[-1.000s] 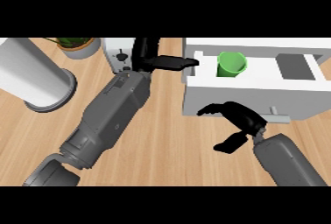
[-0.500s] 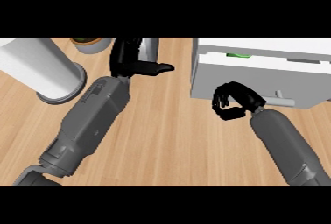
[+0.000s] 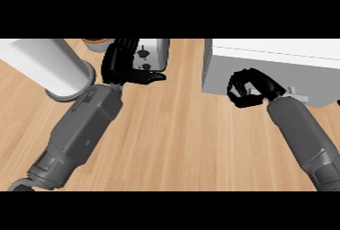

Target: Pick up the cup, place it into the drawer and close the drawer

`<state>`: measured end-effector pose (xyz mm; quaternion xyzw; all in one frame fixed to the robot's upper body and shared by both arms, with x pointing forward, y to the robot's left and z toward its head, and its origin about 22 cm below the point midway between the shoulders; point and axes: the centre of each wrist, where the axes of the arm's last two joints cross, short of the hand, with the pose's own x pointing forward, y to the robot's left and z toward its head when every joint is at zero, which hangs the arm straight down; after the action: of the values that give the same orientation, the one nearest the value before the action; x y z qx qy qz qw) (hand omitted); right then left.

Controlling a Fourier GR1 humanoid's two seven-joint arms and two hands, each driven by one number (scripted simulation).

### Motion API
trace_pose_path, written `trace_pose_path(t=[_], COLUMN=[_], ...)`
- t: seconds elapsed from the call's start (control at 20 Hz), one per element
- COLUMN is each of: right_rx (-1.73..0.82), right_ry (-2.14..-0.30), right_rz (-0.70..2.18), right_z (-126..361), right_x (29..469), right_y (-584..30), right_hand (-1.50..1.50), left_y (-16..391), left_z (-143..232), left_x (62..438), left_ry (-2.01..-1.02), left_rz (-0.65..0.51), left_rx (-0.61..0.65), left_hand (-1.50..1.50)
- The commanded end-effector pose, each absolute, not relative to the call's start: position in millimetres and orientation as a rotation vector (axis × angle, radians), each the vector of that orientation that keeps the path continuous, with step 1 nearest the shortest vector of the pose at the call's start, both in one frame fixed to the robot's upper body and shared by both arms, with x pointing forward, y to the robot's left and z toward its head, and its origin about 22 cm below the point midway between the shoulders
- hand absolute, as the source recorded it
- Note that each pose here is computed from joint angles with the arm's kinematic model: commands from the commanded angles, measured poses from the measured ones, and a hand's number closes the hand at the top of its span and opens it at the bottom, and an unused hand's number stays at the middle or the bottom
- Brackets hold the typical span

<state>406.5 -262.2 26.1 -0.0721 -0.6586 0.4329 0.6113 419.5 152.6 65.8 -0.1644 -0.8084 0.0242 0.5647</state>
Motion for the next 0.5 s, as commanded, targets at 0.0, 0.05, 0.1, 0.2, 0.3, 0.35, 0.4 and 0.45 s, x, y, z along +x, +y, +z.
trace_pose_path(t=[0.0, 0.05, 0.1, 0.2, 0.3, 0.35, 0.4, 0.45], right_rx=[-0.362, -0.361, -0.357, -0.343, -0.328, -0.323, -0.319, -0.322], right_ry=[-1.583, -1.583, -1.597, -1.616, -1.628, -1.626, -1.616, -1.63], right_rz=[0.858, 0.861, 0.864, 0.831, 0.831, 0.831, 0.832, 0.835], right_z=[87, 97, 100, 106, 114, 116, 115, 122], right_x=[436, 437, 437, 437, 439, 438, 436, 437], right_y=[-284, -295, -298, -302, -302, -304, -310, -312], right_hand=[1.5, 1.5, 1.5, 1.5, 1.5, 1.5, 1.5, 1.5], left_y=[160, 163, 161, 163, 165, 160, 160, 160], left_z=[72, 77, 60, 66, 61, 64, 69, 61], left_x=[420, 421, 415, 416, 414, 414, 415, 412], left_ry=[-1.913, -1.924, -1.898, -1.898, -1.886, -1.885, -1.894, -1.881], left_rz=[0.038, 0.042, 0.048, 0.031, 0.022, 0.031, 0.021, 0.019], left_rx=[-0.411, -0.414, -0.407, -0.433, -0.435, -0.445, -0.45, -0.458], left_hand=[-1.5, -1.5, -1.5, -1.5, -1.5, -1.5, -1.5, -1.5])
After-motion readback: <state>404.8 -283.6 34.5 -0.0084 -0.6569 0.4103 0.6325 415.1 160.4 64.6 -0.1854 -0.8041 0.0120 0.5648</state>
